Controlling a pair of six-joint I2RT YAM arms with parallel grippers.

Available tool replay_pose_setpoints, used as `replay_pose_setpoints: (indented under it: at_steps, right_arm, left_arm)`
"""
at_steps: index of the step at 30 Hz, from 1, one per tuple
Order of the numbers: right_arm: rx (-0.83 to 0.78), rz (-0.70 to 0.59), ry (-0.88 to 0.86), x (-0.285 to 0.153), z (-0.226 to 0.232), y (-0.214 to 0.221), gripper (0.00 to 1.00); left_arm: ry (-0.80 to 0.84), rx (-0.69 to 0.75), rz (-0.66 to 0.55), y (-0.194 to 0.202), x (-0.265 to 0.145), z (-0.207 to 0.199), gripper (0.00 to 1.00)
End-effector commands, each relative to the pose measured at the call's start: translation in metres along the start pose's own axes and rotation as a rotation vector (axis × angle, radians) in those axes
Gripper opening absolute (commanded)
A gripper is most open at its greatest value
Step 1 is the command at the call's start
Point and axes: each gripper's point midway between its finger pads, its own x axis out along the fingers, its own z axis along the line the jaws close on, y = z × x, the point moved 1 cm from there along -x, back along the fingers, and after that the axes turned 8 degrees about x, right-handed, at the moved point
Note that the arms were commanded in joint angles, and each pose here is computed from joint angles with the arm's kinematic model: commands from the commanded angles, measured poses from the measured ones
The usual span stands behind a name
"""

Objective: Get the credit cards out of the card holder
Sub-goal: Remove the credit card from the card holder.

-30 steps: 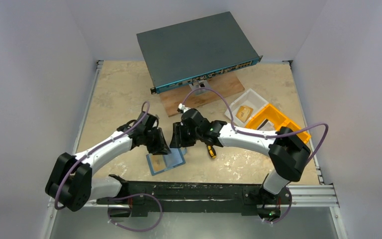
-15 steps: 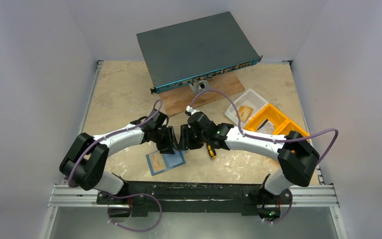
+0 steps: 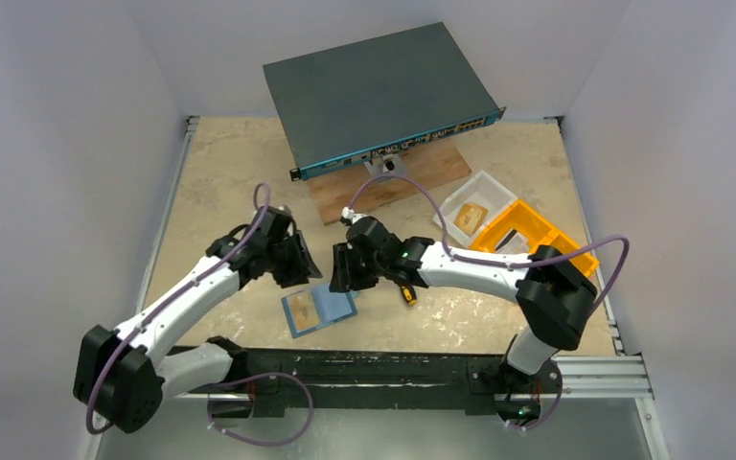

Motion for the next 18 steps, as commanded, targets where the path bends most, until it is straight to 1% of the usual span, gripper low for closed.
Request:
replay_pose_setpoints:
  at_steps: [1, 4, 8, 11, 18]
  right_arm:
    - [-0.033, 0.045, -0.137, 0.014, 0.045, 0.005, 0.38]
    - [-0.033, 0.096, -0.184, 0.031, 0.056, 0.015, 0.38]
    - [-0.026, 0.139, -0.196, 0.051, 0.058, 0.022, 0.38]
    - [-0.022, 0.148, -0.188, 0.059, 0.056, 0.024, 0.38]
    - [-0.01, 0.172, -0.182, 0.073, 0.05, 0.03, 0.37]
  left_arm:
    - [-0.182, -0.126, -0.031, 0.013, -0.014, 0.059, 0.37]
    - [-0.202, -0.19, -0.044, 0.02, -0.015, 0.077, 0.34]
    - [-0.229, -0.246, -0.034, 0.027, -0.012, 0.089, 0.32]
    - [-0.231, -0.273, -0.019, 0.032, -0.005, 0.092, 0.31]
    - [-0.21, -0.299, 0.03, 0.042, 0.016, 0.095, 0.25]
